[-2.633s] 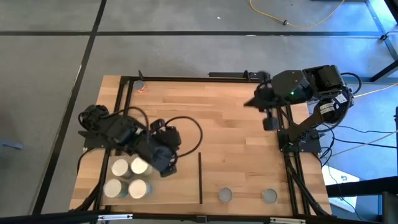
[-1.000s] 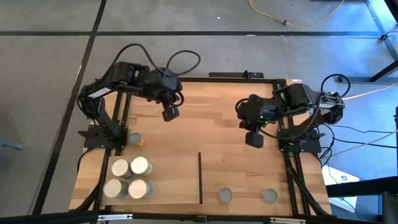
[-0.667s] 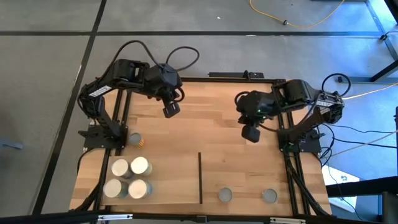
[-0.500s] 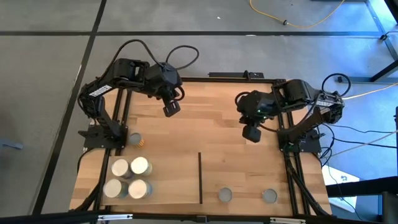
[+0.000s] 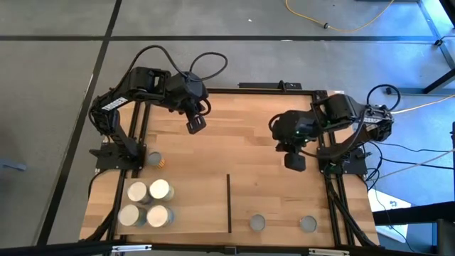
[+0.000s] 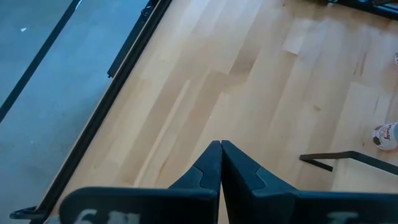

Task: Pick and place cans onto a shelf
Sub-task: Put the canned spaghetti sauce on the shelf

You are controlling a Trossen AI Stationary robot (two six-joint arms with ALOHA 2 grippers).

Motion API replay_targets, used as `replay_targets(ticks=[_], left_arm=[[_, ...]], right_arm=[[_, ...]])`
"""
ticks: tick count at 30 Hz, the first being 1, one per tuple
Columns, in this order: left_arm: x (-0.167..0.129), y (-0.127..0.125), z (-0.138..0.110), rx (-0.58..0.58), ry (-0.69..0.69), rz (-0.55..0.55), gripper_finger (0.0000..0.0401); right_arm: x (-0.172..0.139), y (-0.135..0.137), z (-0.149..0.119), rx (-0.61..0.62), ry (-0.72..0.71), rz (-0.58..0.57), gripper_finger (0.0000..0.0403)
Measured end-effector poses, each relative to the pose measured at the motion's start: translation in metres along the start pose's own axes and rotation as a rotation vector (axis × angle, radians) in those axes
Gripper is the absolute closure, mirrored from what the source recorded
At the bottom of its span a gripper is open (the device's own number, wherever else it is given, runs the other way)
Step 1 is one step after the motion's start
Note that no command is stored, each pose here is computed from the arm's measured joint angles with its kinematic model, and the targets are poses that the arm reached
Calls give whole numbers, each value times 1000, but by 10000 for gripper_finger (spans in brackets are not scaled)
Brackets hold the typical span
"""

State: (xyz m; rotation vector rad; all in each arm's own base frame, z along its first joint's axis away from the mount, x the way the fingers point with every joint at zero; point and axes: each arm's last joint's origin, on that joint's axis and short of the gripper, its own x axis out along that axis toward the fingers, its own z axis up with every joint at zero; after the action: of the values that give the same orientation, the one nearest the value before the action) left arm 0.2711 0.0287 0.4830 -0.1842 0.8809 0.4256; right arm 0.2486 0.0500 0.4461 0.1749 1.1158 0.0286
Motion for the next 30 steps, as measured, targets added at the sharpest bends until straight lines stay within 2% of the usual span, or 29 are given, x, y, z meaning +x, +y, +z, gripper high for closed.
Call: replay_targets(ticks=[4, 8, 11, 16, 21, 23, 27, 30], left_arm=[[0, -1, 0, 0, 6, -20, 401], [0, -2, 0, 1, 15, -50, 401], [0, -2, -1, 3, 14, -49, 401], [0, -3, -1, 0, 14, -50, 401], [-7, 0, -3, 8, -1, -57, 401], [-11, 1, -4, 12, -10, -61, 401], [-18, 3, -6, 37, -26, -64, 401], [-22, 4, -8, 98, -30, -103, 401]], right_arm=[[13, 8, -1, -49, 43, -2, 344], [45, 17, -12, -128, 173, -11, 320], [71, 27, -19, -214, 228, 57, 316], [113, 50, -28, -301, 203, 237, 319], [146, 66, -36, -346, 118, 296, 320], [159, 71, -40, -330, 85, 313, 320], [185, 76, -49, -225, 19, 328, 321], [202, 80, -55, -167, -53, 367, 321]])
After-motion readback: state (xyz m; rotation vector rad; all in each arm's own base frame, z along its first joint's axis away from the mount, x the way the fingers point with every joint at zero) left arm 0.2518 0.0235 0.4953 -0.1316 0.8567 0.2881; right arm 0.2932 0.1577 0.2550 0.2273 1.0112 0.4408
